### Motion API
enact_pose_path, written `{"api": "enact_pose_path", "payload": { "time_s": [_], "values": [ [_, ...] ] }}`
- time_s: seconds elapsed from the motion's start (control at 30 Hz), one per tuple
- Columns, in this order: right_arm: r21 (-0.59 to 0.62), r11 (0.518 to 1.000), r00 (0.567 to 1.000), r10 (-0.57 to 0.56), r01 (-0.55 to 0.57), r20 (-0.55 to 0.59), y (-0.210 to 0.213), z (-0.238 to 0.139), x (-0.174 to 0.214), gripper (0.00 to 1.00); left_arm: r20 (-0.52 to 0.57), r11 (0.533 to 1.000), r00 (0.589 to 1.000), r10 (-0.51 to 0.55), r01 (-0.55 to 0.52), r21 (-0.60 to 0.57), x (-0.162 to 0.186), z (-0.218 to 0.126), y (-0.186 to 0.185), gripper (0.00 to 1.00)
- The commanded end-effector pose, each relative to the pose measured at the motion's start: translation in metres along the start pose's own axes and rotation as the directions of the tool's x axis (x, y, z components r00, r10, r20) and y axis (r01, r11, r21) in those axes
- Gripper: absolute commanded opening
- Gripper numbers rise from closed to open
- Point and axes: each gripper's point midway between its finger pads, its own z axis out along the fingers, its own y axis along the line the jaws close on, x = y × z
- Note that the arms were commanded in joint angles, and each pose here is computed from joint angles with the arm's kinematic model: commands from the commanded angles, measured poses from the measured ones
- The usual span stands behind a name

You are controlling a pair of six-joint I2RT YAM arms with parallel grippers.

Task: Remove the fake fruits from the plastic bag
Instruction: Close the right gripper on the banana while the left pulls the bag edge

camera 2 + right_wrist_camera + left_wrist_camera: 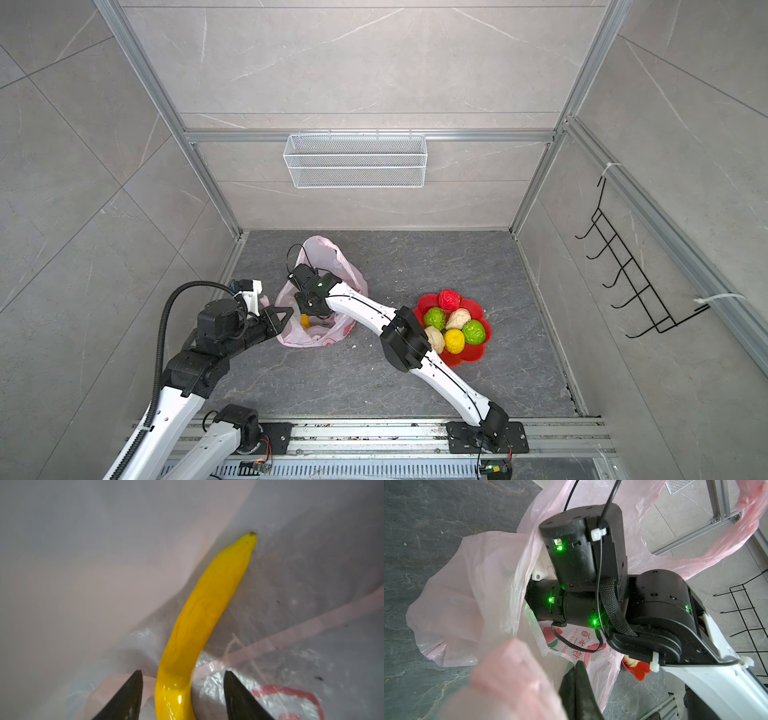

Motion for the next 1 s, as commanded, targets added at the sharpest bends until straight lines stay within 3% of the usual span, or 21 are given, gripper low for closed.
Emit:
{"api": "enact_pose_path", "payload": {
  "time_s": [0.0,0.47,0.8,0.97],
  "values": [
    [0.016,1.000,1.000,-0.002,0.002,-0.029,0.000,0.006,0.010,0.65,0.028,0.998,1.000,0.001,-0.003,0.056,-0.006,-0.003,-0.011,0.00],
    [0.109,0.994,0.998,-0.016,0.022,-0.058,-0.018,0.022,0.027,0.59,0.037,0.996,0.999,-0.019,0.016,0.093,-0.001,-0.005,-0.013,0.00],
    [0.173,0.984,0.997,-0.041,0.051,-0.061,-0.030,0.018,0.029,0.47,0.039,0.996,0.999,-0.017,0.013,0.090,0.000,-0.006,-0.012,0.00],
    [0.179,0.982,0.997,-0.044,0.055,-0.063,-0.031,0.014,0.028,0.35,0.040,0.997,0.999,-0.017,0.014,0.080,0.001,-0.006,-0.009,0.00]
  ]
}}
